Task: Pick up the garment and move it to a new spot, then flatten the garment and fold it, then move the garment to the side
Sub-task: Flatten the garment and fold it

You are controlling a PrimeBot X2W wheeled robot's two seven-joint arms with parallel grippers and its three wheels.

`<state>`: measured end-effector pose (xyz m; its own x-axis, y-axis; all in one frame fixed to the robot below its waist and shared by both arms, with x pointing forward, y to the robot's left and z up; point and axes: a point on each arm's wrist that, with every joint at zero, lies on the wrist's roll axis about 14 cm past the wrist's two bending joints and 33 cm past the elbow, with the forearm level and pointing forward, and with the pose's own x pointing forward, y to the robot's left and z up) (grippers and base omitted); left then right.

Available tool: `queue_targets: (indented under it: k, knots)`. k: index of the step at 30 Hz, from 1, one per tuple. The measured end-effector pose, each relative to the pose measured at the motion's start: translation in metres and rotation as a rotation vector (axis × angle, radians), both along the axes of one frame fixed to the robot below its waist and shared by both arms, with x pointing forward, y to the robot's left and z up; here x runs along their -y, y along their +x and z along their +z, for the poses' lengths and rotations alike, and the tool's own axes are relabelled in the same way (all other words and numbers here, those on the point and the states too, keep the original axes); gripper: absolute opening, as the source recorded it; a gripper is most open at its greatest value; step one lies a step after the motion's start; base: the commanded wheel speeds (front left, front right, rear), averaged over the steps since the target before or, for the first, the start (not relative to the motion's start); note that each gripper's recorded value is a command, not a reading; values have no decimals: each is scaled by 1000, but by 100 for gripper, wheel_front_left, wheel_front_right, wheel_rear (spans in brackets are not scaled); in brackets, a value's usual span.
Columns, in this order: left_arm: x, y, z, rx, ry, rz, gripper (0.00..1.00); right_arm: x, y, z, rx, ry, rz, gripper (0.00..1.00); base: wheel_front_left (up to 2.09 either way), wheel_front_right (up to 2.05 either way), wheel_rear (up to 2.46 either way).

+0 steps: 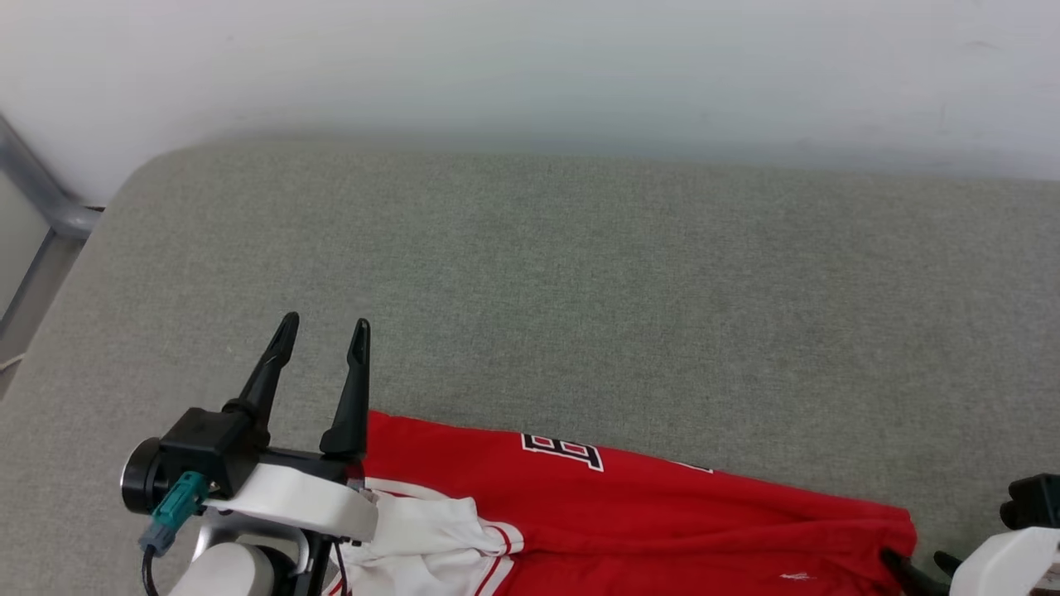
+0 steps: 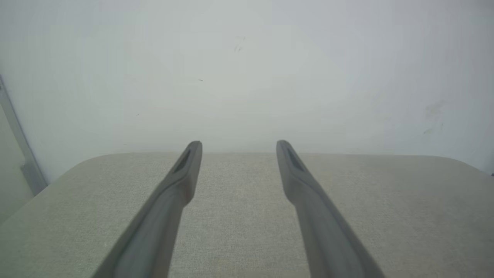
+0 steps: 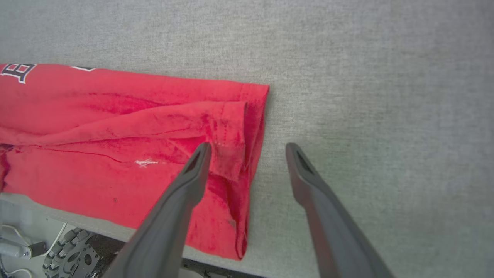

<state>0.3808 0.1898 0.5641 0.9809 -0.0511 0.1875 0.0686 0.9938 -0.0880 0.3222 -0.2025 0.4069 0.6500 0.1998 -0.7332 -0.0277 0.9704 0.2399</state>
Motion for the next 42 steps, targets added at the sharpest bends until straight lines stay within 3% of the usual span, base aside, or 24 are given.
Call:
queue_targets:
  k: [5,11,12,14,15,27,33,42]
  knots:
    - [-3,1,-6,-7,15,14,100,-16,15,-17,-38,27,30,100,0,0,0]
    - [-7,2,-10,-9,20,29,100,-36,4,-47,-173,71,73,100,0,0,0]
    - [-8,2,-12,-12,23,32,100,-38,2,-50,-189,80,78,51,0,0,0]
    - [-10,1,-17,-28,32,32,100,-43,0,-53,-203,88,89,4,0,0,0]
    - [-10,1,-19,-31,30,34,100,-44,0,-53,-205,92,91,0,0,0,0]
    - [-8,-8,-25,-44,43,16,100,-34,5,-27,-93,97,57,0,0,0,0]
    - [-3,-16,-25,-46,52,0,100,9,14,-3,-9,52,-37,0,0,0,0]
    - [8,-16,-23,-48,63,-37,100,91,-6,8,-40,31,-265,0,0,0,0]
